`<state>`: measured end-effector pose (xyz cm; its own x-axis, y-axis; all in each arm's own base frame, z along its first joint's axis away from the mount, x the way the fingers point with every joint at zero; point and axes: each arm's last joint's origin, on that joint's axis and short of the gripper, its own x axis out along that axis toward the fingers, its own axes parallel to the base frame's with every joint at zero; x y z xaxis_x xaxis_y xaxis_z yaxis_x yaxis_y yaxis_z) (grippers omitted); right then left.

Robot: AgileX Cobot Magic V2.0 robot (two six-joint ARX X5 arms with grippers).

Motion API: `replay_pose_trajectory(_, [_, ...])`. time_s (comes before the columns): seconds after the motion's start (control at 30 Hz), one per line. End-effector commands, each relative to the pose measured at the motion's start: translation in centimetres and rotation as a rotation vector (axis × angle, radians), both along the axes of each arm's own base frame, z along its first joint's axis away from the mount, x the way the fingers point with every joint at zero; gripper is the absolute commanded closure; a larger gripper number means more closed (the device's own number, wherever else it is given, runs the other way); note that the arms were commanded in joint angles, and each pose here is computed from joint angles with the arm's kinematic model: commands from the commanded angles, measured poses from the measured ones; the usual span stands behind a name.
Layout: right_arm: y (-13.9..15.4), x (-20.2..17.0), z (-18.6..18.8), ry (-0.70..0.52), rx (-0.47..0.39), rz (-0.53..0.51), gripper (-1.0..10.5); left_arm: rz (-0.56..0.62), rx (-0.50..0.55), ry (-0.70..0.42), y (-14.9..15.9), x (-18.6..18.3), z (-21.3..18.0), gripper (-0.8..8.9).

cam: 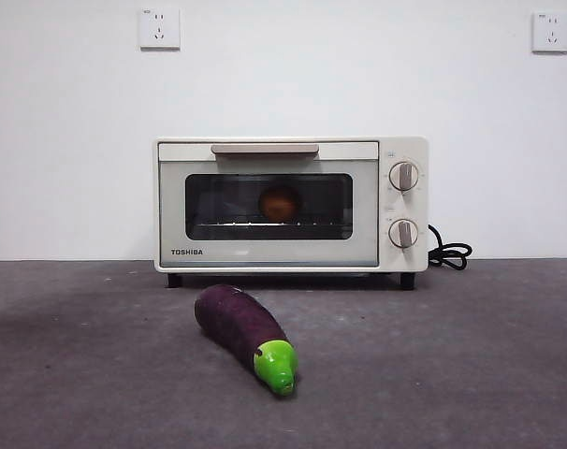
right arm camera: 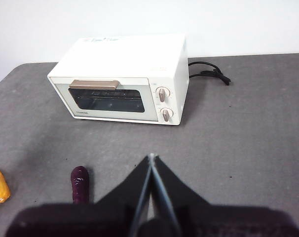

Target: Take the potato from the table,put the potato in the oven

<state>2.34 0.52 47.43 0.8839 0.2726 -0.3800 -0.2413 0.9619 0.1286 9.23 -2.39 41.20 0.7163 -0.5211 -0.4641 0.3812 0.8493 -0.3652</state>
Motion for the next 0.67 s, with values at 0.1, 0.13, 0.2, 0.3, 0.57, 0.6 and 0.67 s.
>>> replay_pose_trajectory(0.1, [-0.1, -0.1, -0.2, 0.014, -0.011, -0.006, 9.5, 0.065, 0.026, -0.04, 0.6, -3.0, 0.1, 8.18])
replay_pose_trajectory(0.13, [-0.1, -0.1, -0.2, 0.014, -0.011, -0.006, 9.5, 0.067, 0.025, -0.049, 0.6, -3.3, 0.1, 8.18])
replay_pose_trajectory(0.2, [-0.1, -0.1, -0.2, 0.014, -0.011, -0.006, 9.5, 0.064, 0.021, -0.053, 0.6, -3.5, 0.1, 8.18])
replay_pose_trajectory(0.3, [-0.1, -0.1, -0.2, 0.014, -0.011, -0.006, 9.5, 0.062, 0.023, -0.052, 0.6, -3.4, 0.1, 8.18])
replay_pose_trajectory(0.57, [-0.1, -0.1, -0.2, 0.014, -0.011, -0.006, 9.5, 0.06, 0.051, 0.011, 0.3, -1.2, -0.3, 8.18])
replay_pose_trajectory(0.6, [-0.1, -0.1, -0.2, 0.014, -0.011, -0.006, 9.5, 0.04, 0.11, -0.018, 0.3, -0.7, -0.3, 8.18])
replay_pose_trajectory(0.67, [-0.1, -0.1, -0.2, 0.014, -0.011, -0.005, 9.5, 0.008, 0.228, -0.049, 0.3, 0.2, -0.5, 8.18])
